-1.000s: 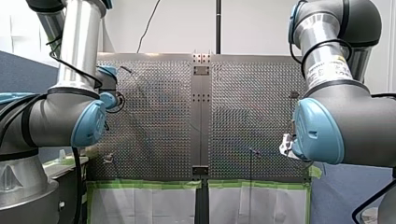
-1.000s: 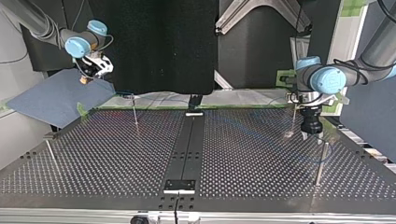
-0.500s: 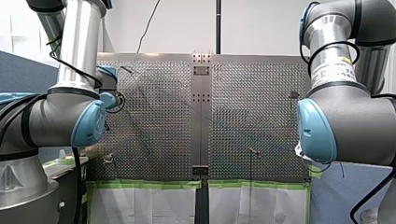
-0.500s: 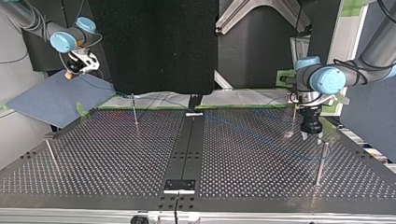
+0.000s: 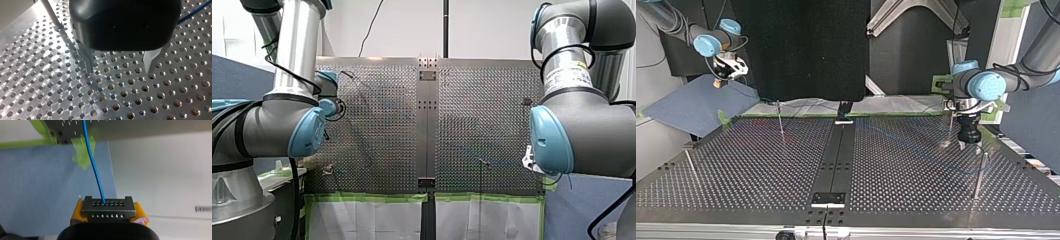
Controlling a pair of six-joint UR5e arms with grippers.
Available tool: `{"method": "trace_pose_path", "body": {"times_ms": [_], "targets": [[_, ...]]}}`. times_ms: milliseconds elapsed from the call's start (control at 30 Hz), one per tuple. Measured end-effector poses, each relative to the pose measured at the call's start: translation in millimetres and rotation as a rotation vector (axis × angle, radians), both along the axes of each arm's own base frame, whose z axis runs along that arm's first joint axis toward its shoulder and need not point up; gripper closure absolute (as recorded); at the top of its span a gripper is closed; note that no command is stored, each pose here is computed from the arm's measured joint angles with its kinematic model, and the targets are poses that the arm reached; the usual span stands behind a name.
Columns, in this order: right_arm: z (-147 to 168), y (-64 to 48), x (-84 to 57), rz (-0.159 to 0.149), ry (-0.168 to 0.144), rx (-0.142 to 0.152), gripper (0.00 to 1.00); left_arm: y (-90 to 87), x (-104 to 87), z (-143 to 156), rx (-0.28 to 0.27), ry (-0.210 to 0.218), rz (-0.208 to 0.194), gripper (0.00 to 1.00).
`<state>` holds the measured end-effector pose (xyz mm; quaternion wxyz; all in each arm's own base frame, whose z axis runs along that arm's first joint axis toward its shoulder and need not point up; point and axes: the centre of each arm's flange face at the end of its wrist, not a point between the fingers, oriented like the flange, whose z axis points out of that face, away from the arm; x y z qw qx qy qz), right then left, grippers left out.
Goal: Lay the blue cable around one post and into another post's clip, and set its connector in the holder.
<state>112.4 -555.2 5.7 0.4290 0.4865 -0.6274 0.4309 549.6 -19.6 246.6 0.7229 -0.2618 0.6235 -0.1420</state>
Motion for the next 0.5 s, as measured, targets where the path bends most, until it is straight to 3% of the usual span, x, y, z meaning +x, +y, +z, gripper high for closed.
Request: {"method": "trace_pose_path", "body": {"times_ms": [300, 500], "targets": [[1.4, 2.0, 31.1, 0.129, 0.012, -0.021, 1.00, -1.6, -1.2, -1.5, -0.007, 0.012, -0.005, 0.00], [1.7, 3.7, 41.5, 0.165, 0.006, -0.026, 1.00, -5.8, -1.6, -2.2, -0.044, 0.015, -0.042, 0.00]]}}
